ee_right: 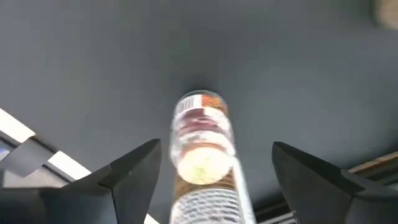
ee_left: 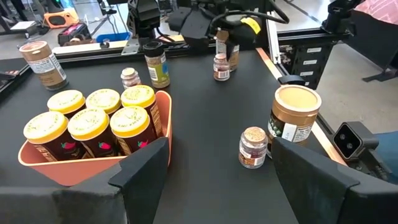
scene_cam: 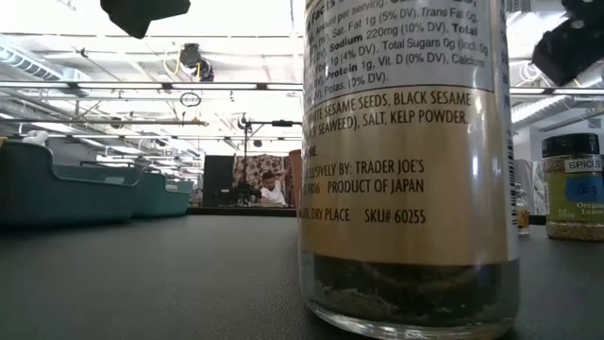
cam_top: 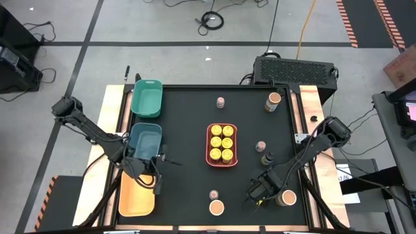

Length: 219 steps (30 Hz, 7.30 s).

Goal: Sort spices by type
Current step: Put the brown seasoning bottle in the blue bin

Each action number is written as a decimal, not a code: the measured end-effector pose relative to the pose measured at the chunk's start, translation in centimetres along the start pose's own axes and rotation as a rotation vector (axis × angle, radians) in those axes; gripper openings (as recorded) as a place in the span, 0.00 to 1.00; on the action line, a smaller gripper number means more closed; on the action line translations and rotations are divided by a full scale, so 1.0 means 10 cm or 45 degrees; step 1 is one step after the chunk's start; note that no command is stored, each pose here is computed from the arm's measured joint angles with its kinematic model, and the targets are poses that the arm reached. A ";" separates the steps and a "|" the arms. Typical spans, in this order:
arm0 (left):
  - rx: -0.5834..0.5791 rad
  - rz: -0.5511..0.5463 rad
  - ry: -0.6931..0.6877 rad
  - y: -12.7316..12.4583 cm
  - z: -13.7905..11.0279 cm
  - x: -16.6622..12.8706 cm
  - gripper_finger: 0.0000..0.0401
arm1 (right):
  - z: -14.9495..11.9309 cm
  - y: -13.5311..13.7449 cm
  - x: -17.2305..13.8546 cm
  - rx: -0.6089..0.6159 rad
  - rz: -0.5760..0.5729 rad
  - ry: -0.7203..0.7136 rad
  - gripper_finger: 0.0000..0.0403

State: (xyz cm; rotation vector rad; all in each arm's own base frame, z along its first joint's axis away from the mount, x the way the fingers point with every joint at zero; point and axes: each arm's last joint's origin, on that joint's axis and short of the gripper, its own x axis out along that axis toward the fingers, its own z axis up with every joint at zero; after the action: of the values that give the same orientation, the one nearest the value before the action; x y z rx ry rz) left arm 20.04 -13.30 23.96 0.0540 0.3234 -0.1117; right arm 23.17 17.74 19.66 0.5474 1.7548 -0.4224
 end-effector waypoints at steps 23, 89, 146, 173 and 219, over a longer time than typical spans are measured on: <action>0.000 -0.001 0.002 0.00 0.00 0.00 0.71 | -0.07 0.01 0.25 0.033 0.060 0.015 0.67; -0.066 0.217 0.294 0.15 -0.23 -0.15 0.71 | 2.50 0.62 -1.27 -0.745 0.246 -0.815 0.38; -0.026 0.191 0.271 0.22 -0.29 0.09 0.48 | 2.51 0.73 -1.46 -0.897 0.286 -1.065 0.64; -0.378 0.902 0.026 0.71 -0.30 -0.70 0.48 | 1.48 -0.37 -1.80 -0.785 -0.082 -1.281 0.74; -0.596 1.270 0.248 0.77 -1.41 -0.55 0.49 | 0.84 -0.95 -0.81 -0.647 0.493 -2.196 0.74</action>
State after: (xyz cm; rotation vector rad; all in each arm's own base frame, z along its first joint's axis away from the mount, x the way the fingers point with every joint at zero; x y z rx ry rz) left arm 11.30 -4.15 12.62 -0.2415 0.4775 0.9624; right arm 26.11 4.23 25.43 0.0087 0.0373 -0.0426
